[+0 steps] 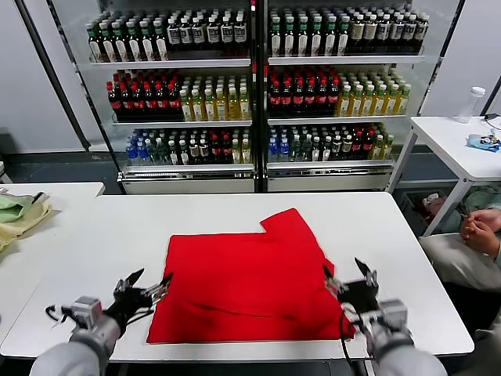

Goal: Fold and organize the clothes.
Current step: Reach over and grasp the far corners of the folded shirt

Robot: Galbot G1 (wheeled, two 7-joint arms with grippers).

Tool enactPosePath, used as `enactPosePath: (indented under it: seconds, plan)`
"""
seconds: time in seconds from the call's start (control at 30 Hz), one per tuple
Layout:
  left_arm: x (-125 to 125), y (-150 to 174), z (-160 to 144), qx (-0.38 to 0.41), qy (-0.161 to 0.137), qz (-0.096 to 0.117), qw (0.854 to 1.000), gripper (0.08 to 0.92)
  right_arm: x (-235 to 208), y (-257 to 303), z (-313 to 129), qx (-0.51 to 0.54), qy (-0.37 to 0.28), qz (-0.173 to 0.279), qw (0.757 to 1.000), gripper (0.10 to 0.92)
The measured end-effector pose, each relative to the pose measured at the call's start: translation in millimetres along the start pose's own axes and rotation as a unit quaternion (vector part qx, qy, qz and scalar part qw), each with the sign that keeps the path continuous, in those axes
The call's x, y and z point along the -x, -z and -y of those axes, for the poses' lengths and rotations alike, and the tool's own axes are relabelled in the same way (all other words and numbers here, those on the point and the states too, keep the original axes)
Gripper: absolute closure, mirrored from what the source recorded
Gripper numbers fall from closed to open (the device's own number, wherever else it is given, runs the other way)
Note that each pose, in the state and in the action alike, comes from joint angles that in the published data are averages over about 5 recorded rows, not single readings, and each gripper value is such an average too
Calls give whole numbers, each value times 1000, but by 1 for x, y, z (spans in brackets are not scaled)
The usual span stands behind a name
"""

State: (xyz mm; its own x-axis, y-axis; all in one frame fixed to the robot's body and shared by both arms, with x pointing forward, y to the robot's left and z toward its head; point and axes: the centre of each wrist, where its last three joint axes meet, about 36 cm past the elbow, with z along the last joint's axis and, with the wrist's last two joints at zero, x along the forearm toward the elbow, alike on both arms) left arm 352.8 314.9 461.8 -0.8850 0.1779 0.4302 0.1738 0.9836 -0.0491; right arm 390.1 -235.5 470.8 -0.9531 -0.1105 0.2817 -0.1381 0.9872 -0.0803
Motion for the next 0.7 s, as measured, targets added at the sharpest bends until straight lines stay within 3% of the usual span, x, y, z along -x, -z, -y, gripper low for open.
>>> enactPosePath:
  seconds: [0.4,0.7]
  plan:
    - [84,15,-27,4,-3,1,1000,177,133,31,-15,15,-10,-16,1000,200]
    - [124,20,-48,7,5,-9,1000,177,205,36,-31,27,-23,-46,998,200]
